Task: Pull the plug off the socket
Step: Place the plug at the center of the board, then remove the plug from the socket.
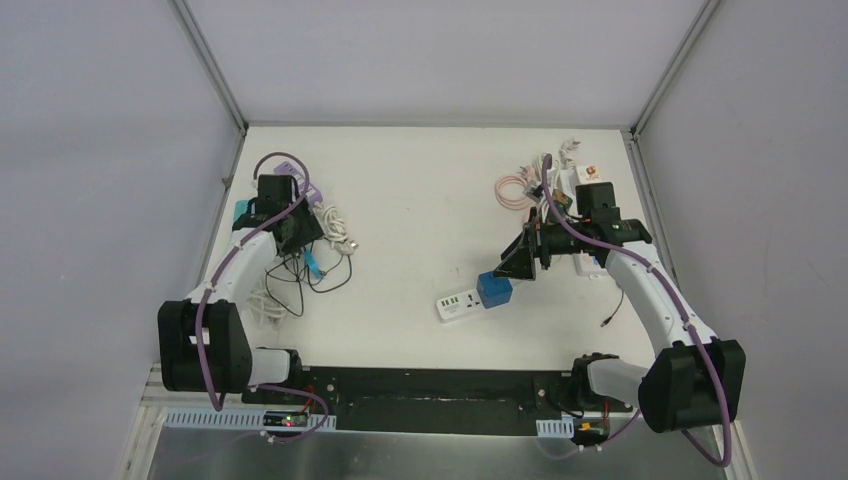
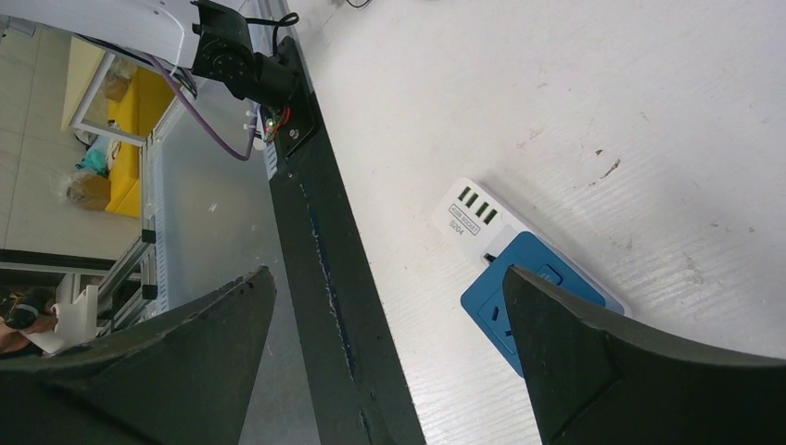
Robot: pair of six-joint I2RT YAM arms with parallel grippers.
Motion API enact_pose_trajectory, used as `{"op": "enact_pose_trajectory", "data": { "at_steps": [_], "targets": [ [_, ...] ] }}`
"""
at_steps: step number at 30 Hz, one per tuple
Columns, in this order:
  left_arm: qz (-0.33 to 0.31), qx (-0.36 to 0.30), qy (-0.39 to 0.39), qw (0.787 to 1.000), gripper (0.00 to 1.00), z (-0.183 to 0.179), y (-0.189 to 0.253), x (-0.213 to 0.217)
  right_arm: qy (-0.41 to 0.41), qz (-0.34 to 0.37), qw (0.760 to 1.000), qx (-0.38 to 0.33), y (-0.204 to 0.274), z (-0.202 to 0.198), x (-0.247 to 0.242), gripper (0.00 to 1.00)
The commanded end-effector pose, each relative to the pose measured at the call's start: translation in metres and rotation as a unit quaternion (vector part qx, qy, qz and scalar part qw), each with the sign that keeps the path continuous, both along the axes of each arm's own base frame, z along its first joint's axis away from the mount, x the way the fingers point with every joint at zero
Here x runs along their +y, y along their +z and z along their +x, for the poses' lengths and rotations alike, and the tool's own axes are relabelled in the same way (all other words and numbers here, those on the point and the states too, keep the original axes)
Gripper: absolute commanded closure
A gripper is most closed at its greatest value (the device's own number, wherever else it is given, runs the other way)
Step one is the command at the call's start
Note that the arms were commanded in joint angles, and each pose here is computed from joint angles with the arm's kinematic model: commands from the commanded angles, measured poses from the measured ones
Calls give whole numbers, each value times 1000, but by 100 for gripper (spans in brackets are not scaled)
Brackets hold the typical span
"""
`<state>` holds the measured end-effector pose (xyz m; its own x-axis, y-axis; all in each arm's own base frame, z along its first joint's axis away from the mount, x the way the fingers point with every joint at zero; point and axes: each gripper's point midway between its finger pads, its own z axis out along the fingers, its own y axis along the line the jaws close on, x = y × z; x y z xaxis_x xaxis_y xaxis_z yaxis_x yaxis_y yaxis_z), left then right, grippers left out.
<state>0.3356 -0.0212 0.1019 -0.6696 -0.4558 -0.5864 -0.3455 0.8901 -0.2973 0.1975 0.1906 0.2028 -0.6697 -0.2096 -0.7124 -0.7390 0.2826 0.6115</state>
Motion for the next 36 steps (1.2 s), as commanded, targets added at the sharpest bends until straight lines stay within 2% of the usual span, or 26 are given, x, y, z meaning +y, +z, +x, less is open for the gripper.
{"op": "enact_pose_trajectory", "data": {
  "at_steps": [1,7,12,14,17,20,24,28,33,36],
  "targets": [
    [19,-48,-21,998,41,2,43,3,-1,7,999,-37,8,3,-2,3],
    [4,-93,-54,994,41,-19,75,-8,-3,6,999,-39,8,5,-3,3],
    [-85,-127,-117,981,39,-37,94,-46,-6,4,999,-40,8,7,-4,2],
    [-139,-137,-141,971,38,-44,97,-66,-8,3,999,-42,8,8,-5,2],
    [-232,-172,-164,943,34,-52,109,-93,-13,-2,999,-43,6,10,-7,2],
    [-275,-223,-183,917,30,-57,124,-112,-21,-10,999,-46,4,11,-10,2],
    [-275,-242,-209,907,28,-68,126,-141,-35,-40,997,-49,-1,15,-16,1],
    [-248,-231,-250,907,28,-75,113,-179,-58,-88,993,-46,-10,19,-27,1],
    [-142,-225,-306,914,26,-82,92,-211,-51,-180,982,-33,-25,6,-42,2],
    [-67,-233,-343,907,23,-86,80,-228,-45,-222,974,-24,-32,-1,-48,2]
  ]
}}
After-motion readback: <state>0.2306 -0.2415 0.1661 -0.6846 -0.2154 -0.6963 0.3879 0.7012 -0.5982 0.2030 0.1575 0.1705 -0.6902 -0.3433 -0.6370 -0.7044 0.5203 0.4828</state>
